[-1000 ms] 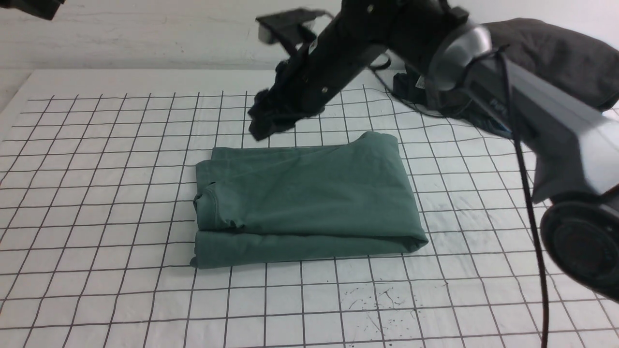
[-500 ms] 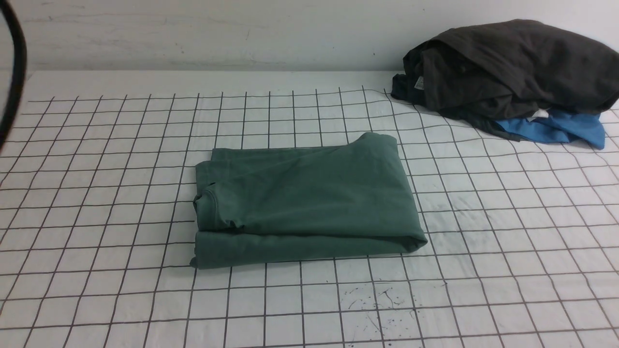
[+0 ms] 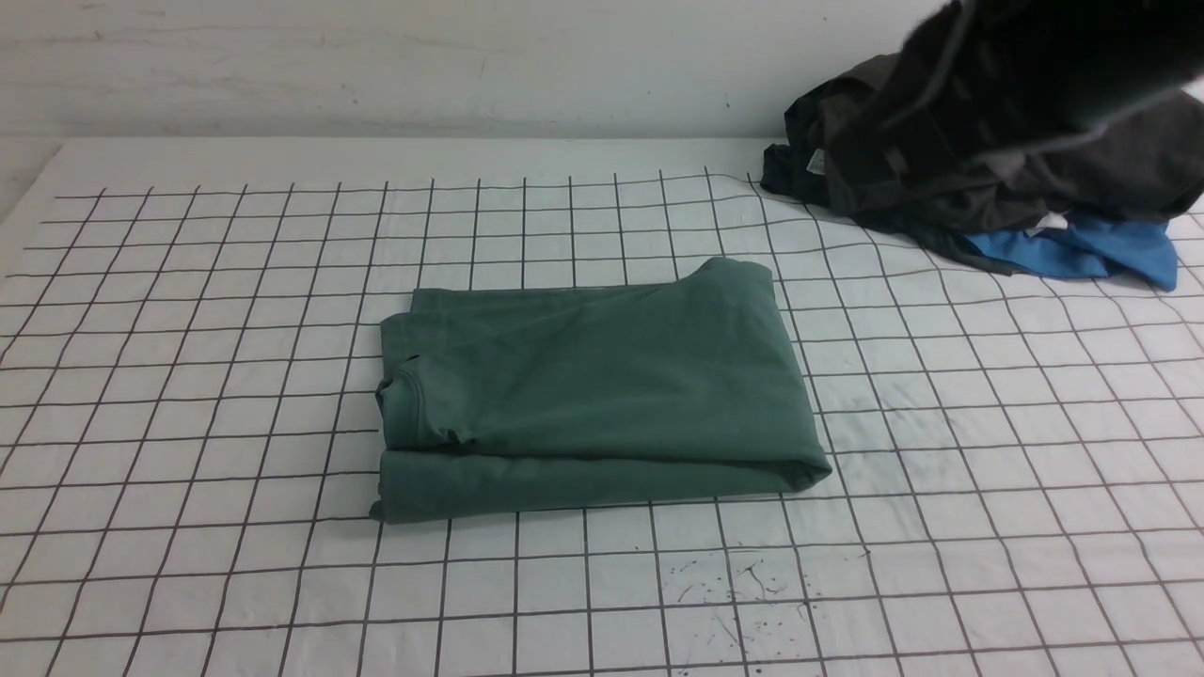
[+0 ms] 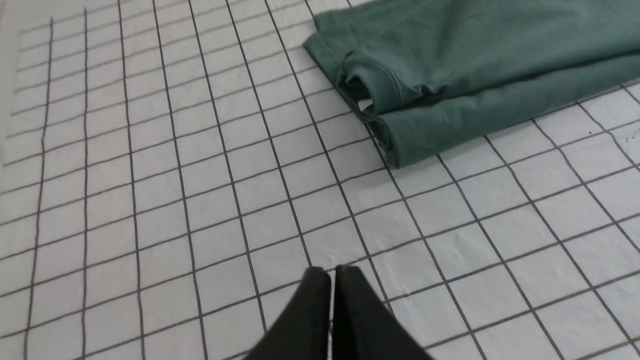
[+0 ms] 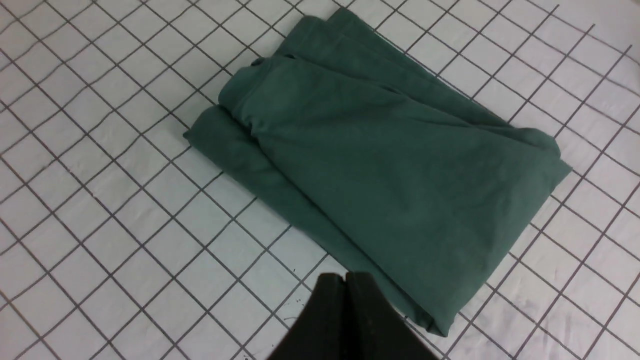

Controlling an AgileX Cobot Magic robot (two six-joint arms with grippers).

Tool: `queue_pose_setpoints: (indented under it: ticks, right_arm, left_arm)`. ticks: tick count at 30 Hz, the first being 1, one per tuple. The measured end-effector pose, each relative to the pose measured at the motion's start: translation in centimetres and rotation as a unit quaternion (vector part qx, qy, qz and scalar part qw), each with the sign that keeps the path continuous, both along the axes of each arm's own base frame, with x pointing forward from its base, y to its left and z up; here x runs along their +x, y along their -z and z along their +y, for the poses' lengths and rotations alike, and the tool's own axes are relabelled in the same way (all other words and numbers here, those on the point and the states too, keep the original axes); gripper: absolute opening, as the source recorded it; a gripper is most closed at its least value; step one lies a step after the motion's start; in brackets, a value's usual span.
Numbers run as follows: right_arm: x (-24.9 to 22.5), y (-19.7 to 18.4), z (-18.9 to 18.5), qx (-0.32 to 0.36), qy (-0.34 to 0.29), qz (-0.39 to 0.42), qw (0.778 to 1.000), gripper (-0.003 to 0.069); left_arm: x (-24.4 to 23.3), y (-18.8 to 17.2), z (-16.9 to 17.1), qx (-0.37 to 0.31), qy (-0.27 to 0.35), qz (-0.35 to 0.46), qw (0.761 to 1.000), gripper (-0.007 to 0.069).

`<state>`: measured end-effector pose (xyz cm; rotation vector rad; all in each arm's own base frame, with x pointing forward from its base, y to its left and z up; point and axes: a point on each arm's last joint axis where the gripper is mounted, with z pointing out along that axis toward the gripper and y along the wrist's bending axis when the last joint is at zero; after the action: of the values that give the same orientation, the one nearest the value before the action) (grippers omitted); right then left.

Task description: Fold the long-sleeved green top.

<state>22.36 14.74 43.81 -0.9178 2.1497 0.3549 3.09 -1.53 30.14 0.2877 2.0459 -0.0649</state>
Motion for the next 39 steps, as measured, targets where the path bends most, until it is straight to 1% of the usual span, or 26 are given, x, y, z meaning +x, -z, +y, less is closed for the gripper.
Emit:
queue_pose_setpoints:
  ticks: [2, 4, 8, 15, 17, 23, 31, 39]
  right_arm:
    - [-1.3, 0.9, -0.8, 0.016, 0.008, -0.020, 1.000, -0.0014]
    - [-3.2, 1.0, -2.0, 0.042, 0.017, -0.059, 0.997, -0.0014]
    - [-6.3, 1.4, -4.0, 0.077, 0.028, -0.114, 0.990, -0.0014]
    - [-11.7, 1.7, -7.5, 0.114, 0.037, -0.199, 0.973, -0.0014]
    - [-12.6, 1.7, -8.0, 0.120, 0.038, -0.209, 0.970, -0.0014]
    - [-14.0, 1.8, -8.7, 0.127, 0.035, -0.213, 0.968, -0.0014]
    - [-14.2, 2.6, -8.7, 0.113, 0.028, -0.181, 0.977, -0.0014]
    - [-14.2, 2.7, -8.6, 0.115, 0.026, -0.175, 0.977, -0.0014]
  left_arm:
    - [-0.8, 0.8, 0.0, -0.002, -0.002, -0.029, 1.000, -0.0005]
    - [-1.5, 1.3, 0.0, -0.002, -0.003, -0.050, 0.999, -0.0005]
    - [-2.4, 1.4, 0.0, -0.002, -0.003, -0.076, 0.997, -0.0005]
    - [-2.5, 1.5, 0.0, -0.003, -0.003, -0.081, 0.997, -0.0005]
    - [-2.5, 1.5, 0.0, -0.003, -0.003, -0.081, 0.997, -0.0005]
    - [-2.5, 1.5, 0.0, -0.003, -0.003, -0.081, 0.997, -0.0005]
    - [-2.5, 1.5, 0.0, -0.003, -0.003, -0.081, 0.997, -0.0005]
    - [-2.5, 1.5, 0.0, -0.004, -0.002, -0.081, 0.997, -0.0005]
